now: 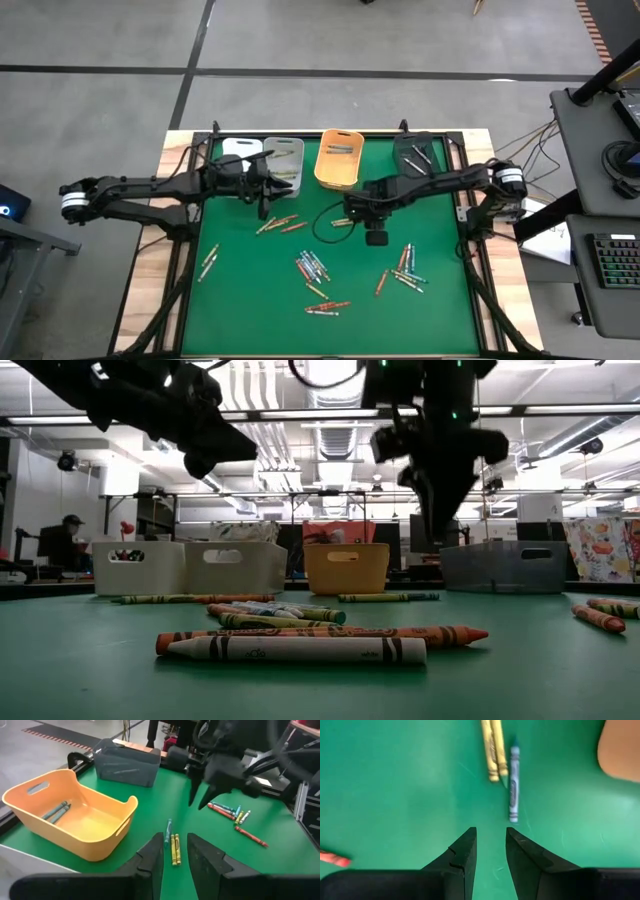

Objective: Sort crayons
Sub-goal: Put the blue crayon into the yellow bin

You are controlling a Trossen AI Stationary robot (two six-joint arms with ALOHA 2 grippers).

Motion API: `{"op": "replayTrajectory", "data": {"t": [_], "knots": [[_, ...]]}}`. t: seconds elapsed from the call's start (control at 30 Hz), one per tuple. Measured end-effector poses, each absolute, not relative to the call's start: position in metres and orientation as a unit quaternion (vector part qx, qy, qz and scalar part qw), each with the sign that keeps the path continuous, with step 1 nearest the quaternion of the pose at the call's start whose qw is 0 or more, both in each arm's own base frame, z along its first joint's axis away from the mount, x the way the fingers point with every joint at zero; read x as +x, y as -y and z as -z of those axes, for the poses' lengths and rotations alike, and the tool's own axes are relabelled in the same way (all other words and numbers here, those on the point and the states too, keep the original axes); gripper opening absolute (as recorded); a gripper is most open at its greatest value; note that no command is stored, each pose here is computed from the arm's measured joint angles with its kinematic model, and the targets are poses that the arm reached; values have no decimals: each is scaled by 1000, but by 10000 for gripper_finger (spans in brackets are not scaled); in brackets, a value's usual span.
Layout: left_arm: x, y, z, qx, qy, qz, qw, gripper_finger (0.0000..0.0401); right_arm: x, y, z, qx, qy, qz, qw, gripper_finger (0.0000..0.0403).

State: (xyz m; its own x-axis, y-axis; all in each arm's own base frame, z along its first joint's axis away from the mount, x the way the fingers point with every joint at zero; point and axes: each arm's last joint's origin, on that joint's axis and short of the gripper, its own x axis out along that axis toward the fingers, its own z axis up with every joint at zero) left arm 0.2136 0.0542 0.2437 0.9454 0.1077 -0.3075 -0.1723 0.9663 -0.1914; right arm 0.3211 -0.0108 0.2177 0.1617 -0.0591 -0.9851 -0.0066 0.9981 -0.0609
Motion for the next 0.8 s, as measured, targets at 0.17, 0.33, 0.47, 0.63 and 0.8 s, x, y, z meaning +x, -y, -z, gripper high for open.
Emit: {"op": "replayTrajectory", "data": {"t": [0.17,0.33,0.47,0.63,0.8], "knots": [[216,-55,-245,-105,-152,-72,980,68,316,25,-205,-18,-653,28,757,93],[218,-56,-244,-104,-154,-74,980,68,315,36,-192,-17,-637,35,770,93],[218,-56,-243,-104,-155,-74,980,68,315,39,-181,-16,-621,40,783,93],[218,-56,-243,-104,-155,-74,980,68,314,38,-169,-20,-603,38,797,93],[218,-56,-244,-99,-152,-74,981,68,310,38,-159,-20,-597,40,801,93]]}}
